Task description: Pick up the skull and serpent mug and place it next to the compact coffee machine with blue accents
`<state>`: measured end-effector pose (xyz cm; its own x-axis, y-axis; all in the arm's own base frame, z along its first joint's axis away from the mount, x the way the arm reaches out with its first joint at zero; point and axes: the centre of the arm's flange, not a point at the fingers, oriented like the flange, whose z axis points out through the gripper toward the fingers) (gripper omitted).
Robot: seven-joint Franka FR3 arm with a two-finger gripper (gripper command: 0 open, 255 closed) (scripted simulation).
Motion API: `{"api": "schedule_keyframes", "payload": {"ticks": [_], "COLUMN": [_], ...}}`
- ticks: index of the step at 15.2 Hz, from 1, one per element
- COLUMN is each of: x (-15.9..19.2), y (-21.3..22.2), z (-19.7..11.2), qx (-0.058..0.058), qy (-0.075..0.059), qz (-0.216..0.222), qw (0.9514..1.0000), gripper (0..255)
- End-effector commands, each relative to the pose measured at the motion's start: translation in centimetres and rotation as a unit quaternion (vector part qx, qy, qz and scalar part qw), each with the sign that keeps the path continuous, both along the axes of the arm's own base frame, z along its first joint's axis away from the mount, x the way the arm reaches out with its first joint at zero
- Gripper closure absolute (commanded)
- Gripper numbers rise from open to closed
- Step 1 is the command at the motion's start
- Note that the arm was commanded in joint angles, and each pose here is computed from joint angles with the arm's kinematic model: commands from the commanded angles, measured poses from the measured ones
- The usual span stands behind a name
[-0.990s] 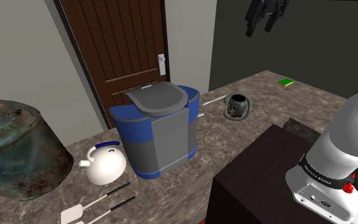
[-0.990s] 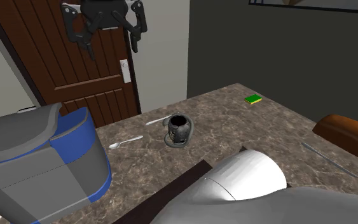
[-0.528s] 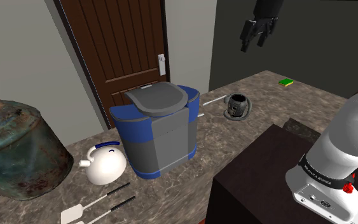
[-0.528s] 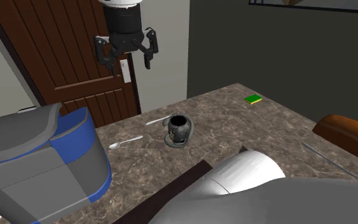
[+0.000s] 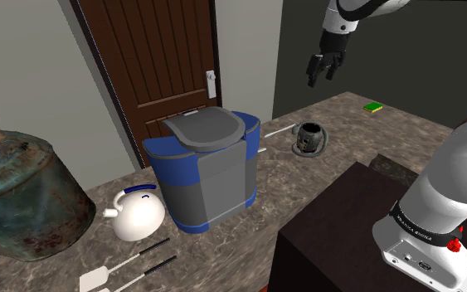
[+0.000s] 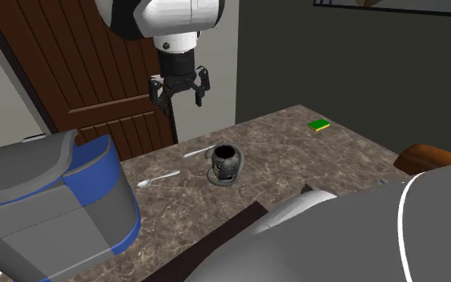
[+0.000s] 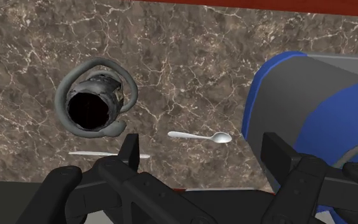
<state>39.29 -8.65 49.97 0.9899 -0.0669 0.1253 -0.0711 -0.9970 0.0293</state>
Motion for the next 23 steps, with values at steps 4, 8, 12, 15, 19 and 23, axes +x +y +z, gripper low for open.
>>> {"api": "schedule_keyframes", "payload": {"ticks": [4,8,12,15,19,23], "x": [2.6,4.8,6.9,8.4,10.4,12.3], "y": [-3.6,-6.2,-8.9,-10.8,-13.4,-16.0], "z": [-5.2,-9.4,-13.6,-16.8,-21.1,-25.4], "qx": [0.0,0.001,0.001,0.002,0.002,0.003], "qy": [0.013,0.024,0.035,0.043,0.054,0.064], "qz": [0.009,0.015,0.022,0.026,0.033,0.039], "qw": [0.9999,0.9996,0.9992,0.9987,0.998,0.9971], "gripper": [0,0,0,0,0,0]}}
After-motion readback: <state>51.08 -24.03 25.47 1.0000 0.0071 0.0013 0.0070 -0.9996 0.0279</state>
